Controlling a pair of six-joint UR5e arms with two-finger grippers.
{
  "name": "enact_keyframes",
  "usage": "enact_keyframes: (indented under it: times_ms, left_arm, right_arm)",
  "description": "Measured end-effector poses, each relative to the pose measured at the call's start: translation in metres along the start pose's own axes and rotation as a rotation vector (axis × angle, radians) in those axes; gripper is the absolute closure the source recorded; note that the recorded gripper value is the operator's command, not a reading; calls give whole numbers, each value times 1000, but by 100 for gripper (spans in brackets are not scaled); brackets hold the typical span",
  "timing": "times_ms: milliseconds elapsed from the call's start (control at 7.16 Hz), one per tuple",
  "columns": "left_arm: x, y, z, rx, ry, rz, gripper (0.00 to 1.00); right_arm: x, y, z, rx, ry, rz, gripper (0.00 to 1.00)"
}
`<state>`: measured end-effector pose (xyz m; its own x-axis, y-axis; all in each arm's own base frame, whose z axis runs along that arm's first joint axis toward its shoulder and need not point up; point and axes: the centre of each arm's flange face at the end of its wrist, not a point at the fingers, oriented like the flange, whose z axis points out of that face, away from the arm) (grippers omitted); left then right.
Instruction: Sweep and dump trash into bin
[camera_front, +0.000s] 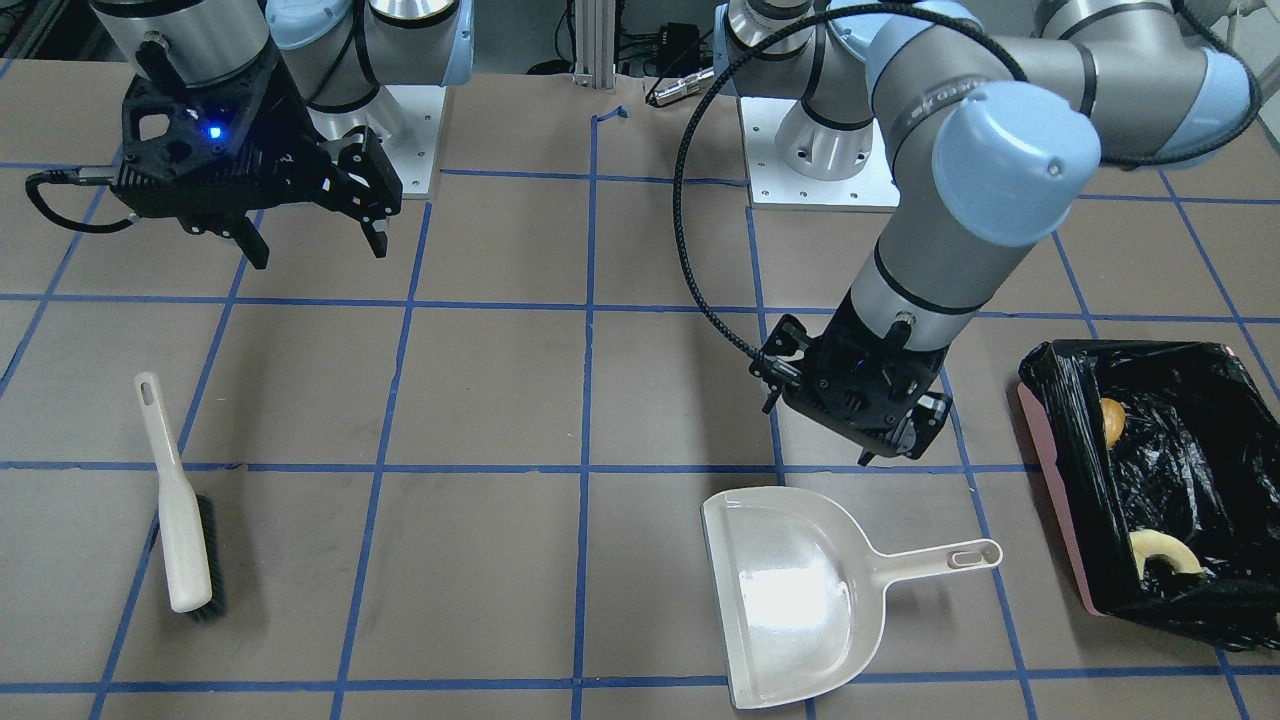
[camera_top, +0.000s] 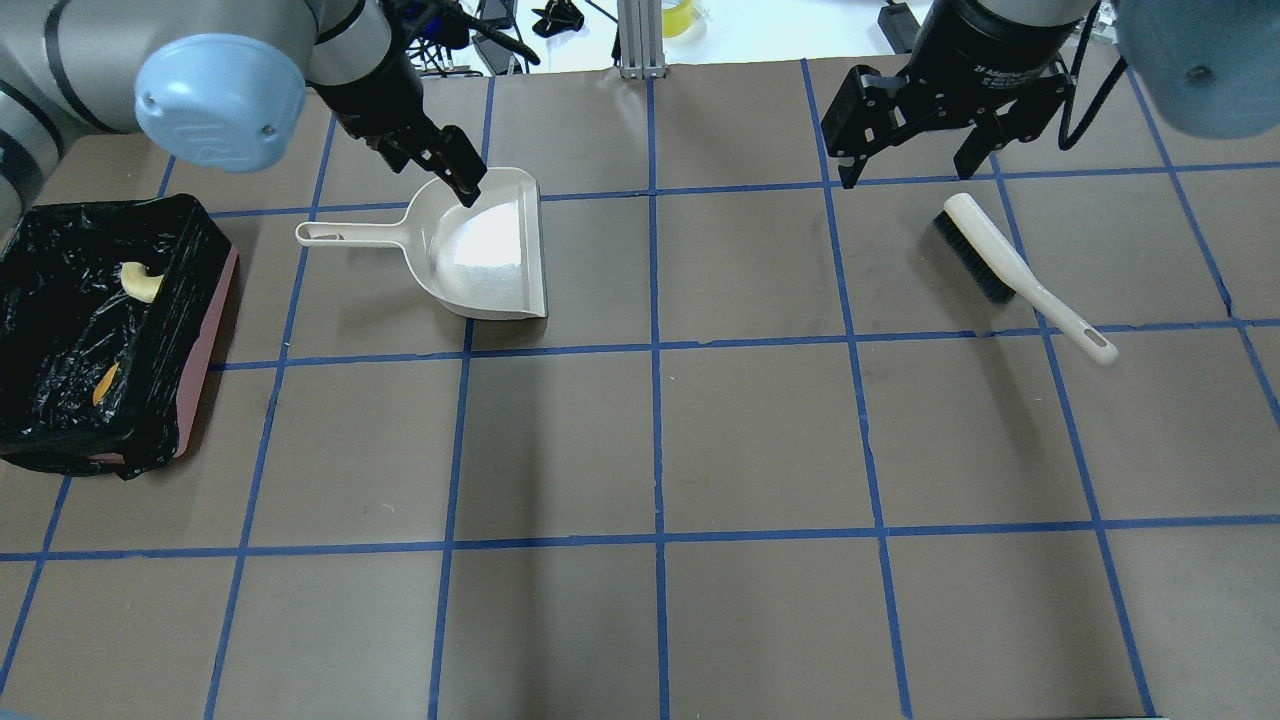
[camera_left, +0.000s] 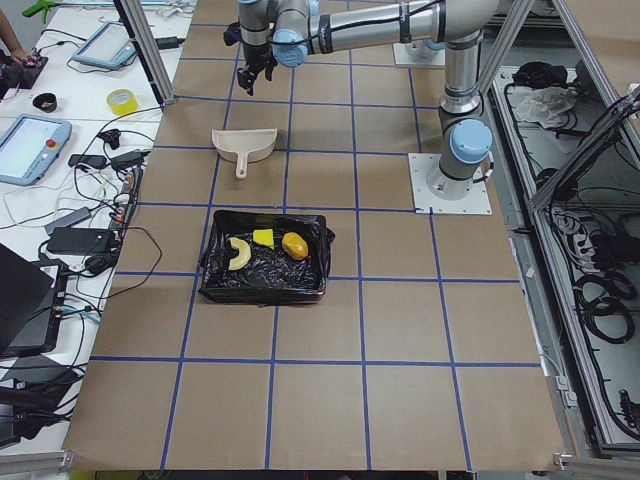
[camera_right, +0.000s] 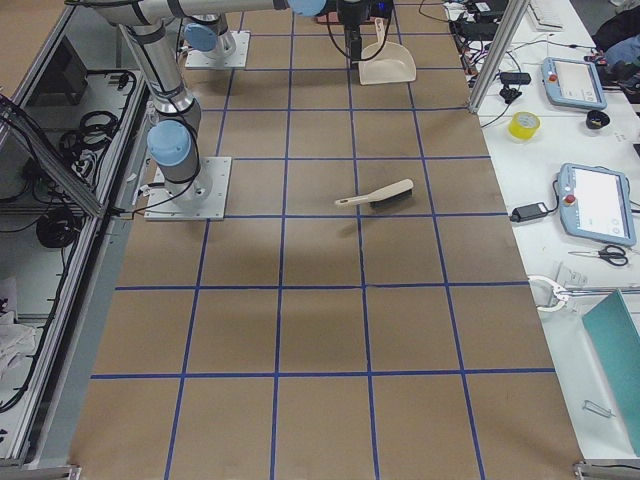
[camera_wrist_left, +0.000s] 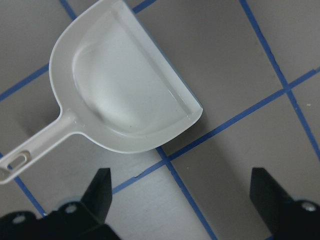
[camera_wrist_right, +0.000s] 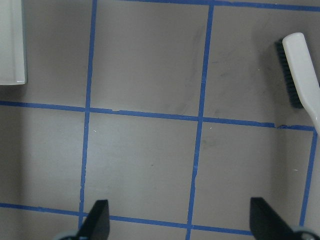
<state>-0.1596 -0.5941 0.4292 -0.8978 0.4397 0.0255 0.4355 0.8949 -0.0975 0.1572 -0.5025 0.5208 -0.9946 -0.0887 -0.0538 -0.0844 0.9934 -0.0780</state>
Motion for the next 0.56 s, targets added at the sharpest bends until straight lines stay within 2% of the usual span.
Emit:
enact_keyframes:
  times_ms: [140,279,559]
  left_arm:
    - [6,13,-21,-10,-8,-115,0]
    - [15,29,-43,-21,-10,-184,0]
    - [29,58,-83,-12,-26,-263,0]
  right_arm:
    - [3,3,2,-20,26,2,0]
    - [7,9,4,-47,59,4,0]
    - [11,17,4,-86,96,7,0]
